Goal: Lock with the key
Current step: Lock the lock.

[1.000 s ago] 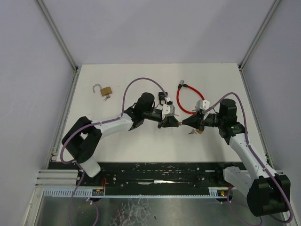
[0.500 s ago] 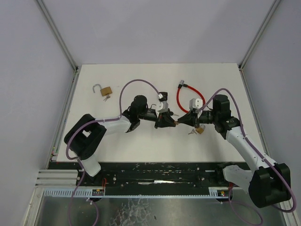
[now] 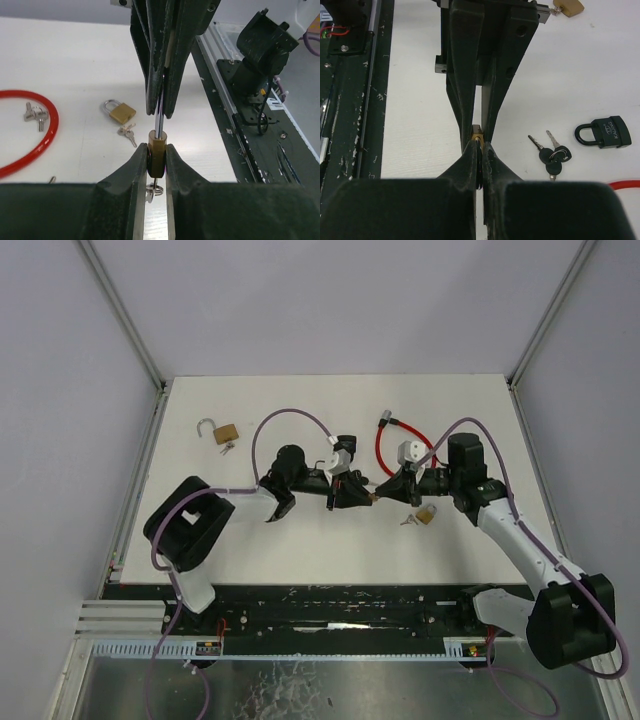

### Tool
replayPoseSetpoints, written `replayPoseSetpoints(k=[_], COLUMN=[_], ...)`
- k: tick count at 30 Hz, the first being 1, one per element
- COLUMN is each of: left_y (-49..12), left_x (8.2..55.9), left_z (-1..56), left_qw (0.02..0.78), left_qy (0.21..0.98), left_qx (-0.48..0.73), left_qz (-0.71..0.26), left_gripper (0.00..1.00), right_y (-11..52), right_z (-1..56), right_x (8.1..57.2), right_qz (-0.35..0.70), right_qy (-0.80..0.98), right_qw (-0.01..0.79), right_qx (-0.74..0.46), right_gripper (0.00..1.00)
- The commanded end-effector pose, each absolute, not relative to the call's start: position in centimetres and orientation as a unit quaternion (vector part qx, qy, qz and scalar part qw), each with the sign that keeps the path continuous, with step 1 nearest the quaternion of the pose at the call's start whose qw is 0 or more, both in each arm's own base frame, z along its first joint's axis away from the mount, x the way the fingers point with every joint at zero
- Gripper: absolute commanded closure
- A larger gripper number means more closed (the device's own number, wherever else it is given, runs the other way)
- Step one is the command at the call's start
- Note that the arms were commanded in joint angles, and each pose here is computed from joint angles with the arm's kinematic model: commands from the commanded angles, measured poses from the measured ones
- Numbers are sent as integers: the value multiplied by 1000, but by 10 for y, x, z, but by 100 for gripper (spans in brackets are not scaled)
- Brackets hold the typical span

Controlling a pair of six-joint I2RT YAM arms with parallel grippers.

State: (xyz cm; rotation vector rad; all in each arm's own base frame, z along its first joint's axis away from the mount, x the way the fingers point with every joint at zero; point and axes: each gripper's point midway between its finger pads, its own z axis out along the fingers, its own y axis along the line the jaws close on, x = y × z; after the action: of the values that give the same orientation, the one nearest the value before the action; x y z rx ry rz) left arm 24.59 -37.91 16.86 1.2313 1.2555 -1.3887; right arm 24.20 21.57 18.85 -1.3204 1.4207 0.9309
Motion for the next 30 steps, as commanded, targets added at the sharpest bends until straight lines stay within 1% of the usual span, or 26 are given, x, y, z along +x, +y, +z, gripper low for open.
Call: replayPoseSetpoints(k=[1,4,8,11,13,16,21,24,26,30], left_y=[-381,-376,-370,-360,-355,-353,-359,-370,-379,-394], left_x=[220,224,227,226,226,225,226,233,239,244], left_z=[272,273,274,277,276,270,264,253,245,231], left_qw=[561,578,593,620,632,625,622,612,602,576], left_qy=[319,343,360,361,367,375,381,407,431,457], left_qx=[532,510,503,495,491,498,497,505,506,518], left_qz=[-549,-537,-516,-490,-474,-469,-470,-453,-443,-438], left_gripper=[96,68,48,40,37,35,34,34,36,42], right_y=[198,182,166,159,157,155,154,155,156,155], right_z=[192,223,248,260,262,265,265,265,265,262], right_x=[242,239,233,229,227,226,221,216,214,214], right_qz=[376,375,365,363,365,366,374,383,384,385], right_qy=[616,603,590,585,582,579,572,562,559,559], right_qw=[467,504,538,551,553,557,558,555,556,555], right_qx=[-510,-492,-479,-472,-470,-469,-471,-478,-480,-480], right_gripper=[100,100,100,100,100,100,100,100,100,100])
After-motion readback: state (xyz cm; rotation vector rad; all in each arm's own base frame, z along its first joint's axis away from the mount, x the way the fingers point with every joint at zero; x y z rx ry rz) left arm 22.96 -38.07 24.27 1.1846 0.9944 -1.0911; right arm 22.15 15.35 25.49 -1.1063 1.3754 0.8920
